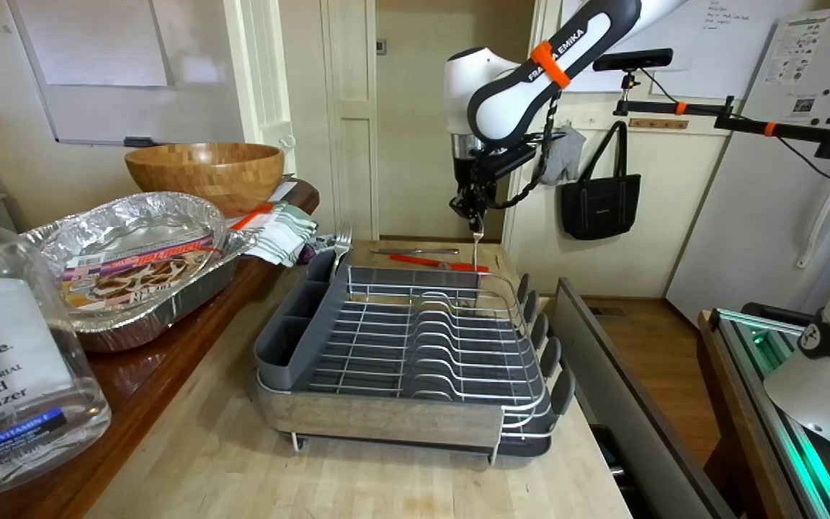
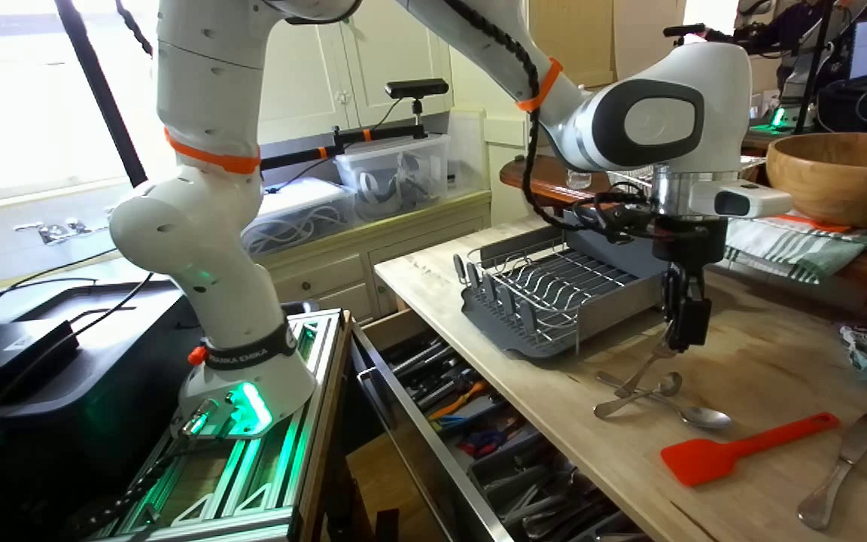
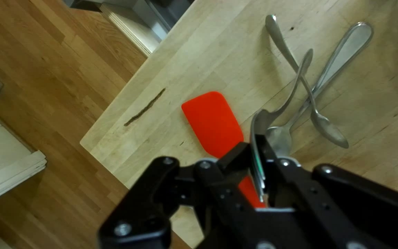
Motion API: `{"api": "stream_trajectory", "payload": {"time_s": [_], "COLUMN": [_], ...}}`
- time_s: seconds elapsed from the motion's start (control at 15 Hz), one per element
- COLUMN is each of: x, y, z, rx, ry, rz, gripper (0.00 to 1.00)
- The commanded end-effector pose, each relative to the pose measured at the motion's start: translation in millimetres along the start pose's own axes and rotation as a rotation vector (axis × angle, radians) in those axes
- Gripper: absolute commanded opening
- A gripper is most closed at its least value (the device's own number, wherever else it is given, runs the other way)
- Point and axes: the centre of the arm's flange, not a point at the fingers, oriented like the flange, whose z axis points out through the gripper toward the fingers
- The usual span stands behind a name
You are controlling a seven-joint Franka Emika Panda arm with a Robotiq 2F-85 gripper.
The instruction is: Take one silver fork from the dish rack and put it on the right side of the countertop.
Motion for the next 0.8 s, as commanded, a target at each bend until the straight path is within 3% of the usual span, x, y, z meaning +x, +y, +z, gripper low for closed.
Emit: {"api": "stream_trajectory", "payload": {"time_s": [0.0,0.53,0.73], "x": [-3.5,4.4,-3.3], "y": [-11.5,-21.4,-33.6], "z": [53.3,69.0,97.2], "rx": [-0.007,0.027,0.03], "ry": [-0.028,0.013,-0.024], "rz": [0.024,0.023,0.019], "gripper": [0.02,0.02,0.02]}}
